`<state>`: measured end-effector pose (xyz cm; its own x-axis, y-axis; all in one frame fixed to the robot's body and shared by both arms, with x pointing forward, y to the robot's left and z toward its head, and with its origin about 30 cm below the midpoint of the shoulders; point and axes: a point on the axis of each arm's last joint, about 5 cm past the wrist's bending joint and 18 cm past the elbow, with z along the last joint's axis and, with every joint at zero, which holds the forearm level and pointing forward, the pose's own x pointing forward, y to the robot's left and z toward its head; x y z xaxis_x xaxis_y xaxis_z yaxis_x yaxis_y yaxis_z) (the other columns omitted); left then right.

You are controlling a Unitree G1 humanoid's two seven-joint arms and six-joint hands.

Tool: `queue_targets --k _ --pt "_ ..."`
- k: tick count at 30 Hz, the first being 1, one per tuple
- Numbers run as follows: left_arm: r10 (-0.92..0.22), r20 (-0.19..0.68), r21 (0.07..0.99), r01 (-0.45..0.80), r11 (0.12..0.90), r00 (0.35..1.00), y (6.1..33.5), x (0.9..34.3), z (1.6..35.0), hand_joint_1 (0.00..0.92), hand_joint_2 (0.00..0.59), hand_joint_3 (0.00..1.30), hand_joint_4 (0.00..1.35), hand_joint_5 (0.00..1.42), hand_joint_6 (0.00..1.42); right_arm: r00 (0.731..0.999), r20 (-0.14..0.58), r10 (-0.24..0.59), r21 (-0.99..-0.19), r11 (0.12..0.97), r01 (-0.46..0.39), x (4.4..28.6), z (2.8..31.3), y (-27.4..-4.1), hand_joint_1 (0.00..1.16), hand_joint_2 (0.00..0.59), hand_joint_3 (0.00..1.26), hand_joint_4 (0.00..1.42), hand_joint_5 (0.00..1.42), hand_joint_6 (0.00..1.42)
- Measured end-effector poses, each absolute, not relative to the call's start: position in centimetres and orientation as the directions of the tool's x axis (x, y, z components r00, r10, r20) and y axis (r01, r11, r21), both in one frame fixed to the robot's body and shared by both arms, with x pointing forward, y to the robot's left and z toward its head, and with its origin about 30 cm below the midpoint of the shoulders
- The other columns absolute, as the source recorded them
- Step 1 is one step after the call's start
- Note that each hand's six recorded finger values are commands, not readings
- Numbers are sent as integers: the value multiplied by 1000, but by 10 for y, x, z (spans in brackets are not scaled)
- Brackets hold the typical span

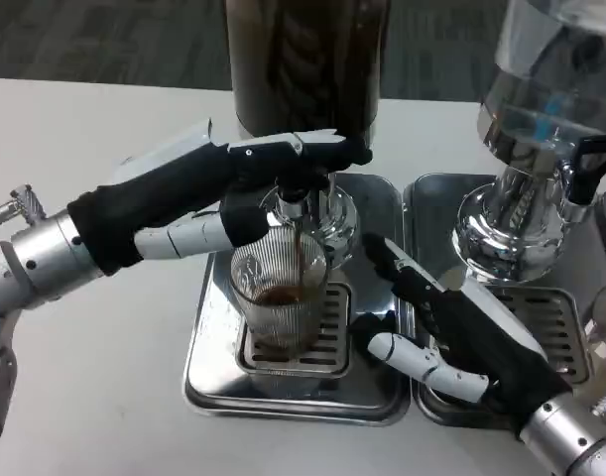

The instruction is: Grasp the cup under the faucet to collect the drink, then remove the cup.

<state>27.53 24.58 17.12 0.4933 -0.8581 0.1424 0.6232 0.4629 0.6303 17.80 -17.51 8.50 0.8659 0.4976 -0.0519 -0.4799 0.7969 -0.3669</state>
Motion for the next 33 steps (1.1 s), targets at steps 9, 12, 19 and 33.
queue_targets --k 9,12,19,33 --pt "-858 136 632 624 460 495 247 275 173 0 91 210 88 119 235 832 -64 552 -369 761 -533 187 87 -173 360 203 0 0 0 0" --pt "-858 135 632 624 460 495 247 275 173 0 92 210 91 119 235 819 -65 570 -390 741 -547 191 90 -171 387 196 0 0 0 0" --pt "-859 134 635 622 458 495 247 275 173 0 94 210 93 119 235 815 -67 576 -402 732 -550 194 91 -171 394 197 0 0 0 0" --pt "-856 135 633 622 462 499 248 274 173 0 97 219 102 119 235 814 -59 577 -398 735 -550 203 92 -167 406 208 0 0 0 0"
